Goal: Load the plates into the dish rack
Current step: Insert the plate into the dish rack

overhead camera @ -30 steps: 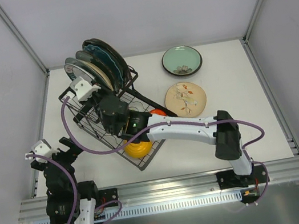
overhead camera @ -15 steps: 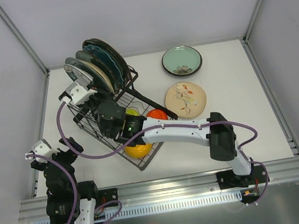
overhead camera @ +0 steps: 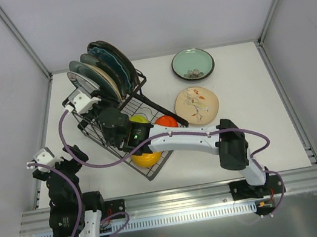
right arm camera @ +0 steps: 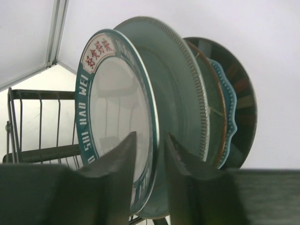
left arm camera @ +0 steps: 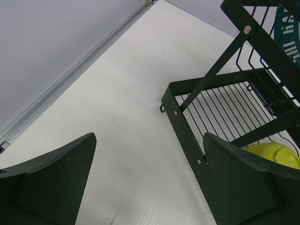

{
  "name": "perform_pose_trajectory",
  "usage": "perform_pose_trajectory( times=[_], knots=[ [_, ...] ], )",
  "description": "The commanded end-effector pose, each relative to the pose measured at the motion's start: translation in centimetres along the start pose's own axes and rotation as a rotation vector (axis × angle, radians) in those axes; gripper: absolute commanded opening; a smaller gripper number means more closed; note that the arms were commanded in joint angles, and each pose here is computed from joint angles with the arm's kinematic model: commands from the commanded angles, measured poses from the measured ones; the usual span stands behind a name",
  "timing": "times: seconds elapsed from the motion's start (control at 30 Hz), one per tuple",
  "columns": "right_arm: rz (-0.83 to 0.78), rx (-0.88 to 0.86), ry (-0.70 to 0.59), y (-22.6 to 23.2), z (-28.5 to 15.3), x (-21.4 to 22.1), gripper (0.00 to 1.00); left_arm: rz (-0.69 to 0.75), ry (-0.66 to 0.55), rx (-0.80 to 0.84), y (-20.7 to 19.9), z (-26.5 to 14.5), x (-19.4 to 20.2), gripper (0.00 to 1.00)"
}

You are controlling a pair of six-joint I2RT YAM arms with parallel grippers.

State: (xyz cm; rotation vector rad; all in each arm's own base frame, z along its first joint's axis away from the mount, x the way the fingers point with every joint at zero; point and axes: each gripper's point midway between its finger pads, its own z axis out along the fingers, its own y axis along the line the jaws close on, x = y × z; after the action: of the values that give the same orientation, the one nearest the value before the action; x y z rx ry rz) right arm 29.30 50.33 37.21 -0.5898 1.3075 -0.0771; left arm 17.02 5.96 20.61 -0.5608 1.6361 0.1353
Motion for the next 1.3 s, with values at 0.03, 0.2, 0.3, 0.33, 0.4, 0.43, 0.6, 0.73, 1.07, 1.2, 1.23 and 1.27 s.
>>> perform_pose_trajectory(
  times=[0.03,0.2,0.3,0.33,0.4,0.43,0.6,0.73,1.07,1.2,1.23,1.27],
  knots=[
    [0.122,-0.001,-0.042,-2.5,-0.6,-3.3,0.38,-0.060,-0.151,0.035,0.2,-1.6,-2.5,0.99],
    [0.154,-0.004,-0.058,-3.9,-1.3,-4.8,0.45,-0.059,-0.151,0.037,0.2,-1.6,-2.5,0.99],
    [0.167,0.001,-0.060,-4.7,-1.6,-5.2,0.47,-0.060,-0.151,0.035,0.2,-1.6,-2.5,0.99],
    [0.172,0.000,-0.062,-4.9,-1.7,-5.3,0.49,-0.059,-0.150,0.035,0.2,-1.6,-2.5,0.99],
    [0.185,-0.005,-0.063,-5.3,-2.0,-5.6,0.50,-0.059,-0.150,0.035,0.2,-1.6,-2.5,0.99],
    [0.186,-0.003,-0.061,-5.5,-2.1,-5.6,0.51,-0.058,-0.149,0.033,0.2,-1.6,-2.5,0.99],
    [0.201,-0.004,-0.057,-6.6,-2.6,-6.1,0.58,-0.059,-0.150,0.035,0.2,-1.6,-2.5,0.99],
    [0.264,-0.014,-0.055,-8.4,-3.7,-6.9,0.69,-0.058,-0.148,0.036,0.2,-1.6,-2.5,0.99],
    [0.361,-0.041,0.009,-12.7,-7.0,-5.4,0.87,-0.054,-0.144,0.052,-0.1,-1.6,-2.4,0.99],
    [0.429,0.033,0.059,-16.2,-8.5,-3.3,0.89,-0.054,-0.144,0.062,-0.3,-1.7,-2.4,0.99],
    [0.432,0.050,0.087,-16.4,-8.8,-2.0,0.91,-0.056,-0.148,0.064,-0.3,-1.7,-2.5,0.99],
    [0.416,0.061,0.126,-17.1,-8.9,-0.6,0.91,-0.056,-0.147,0.066,-0.3,-1.7,-2.5,0.99]
  ],
)
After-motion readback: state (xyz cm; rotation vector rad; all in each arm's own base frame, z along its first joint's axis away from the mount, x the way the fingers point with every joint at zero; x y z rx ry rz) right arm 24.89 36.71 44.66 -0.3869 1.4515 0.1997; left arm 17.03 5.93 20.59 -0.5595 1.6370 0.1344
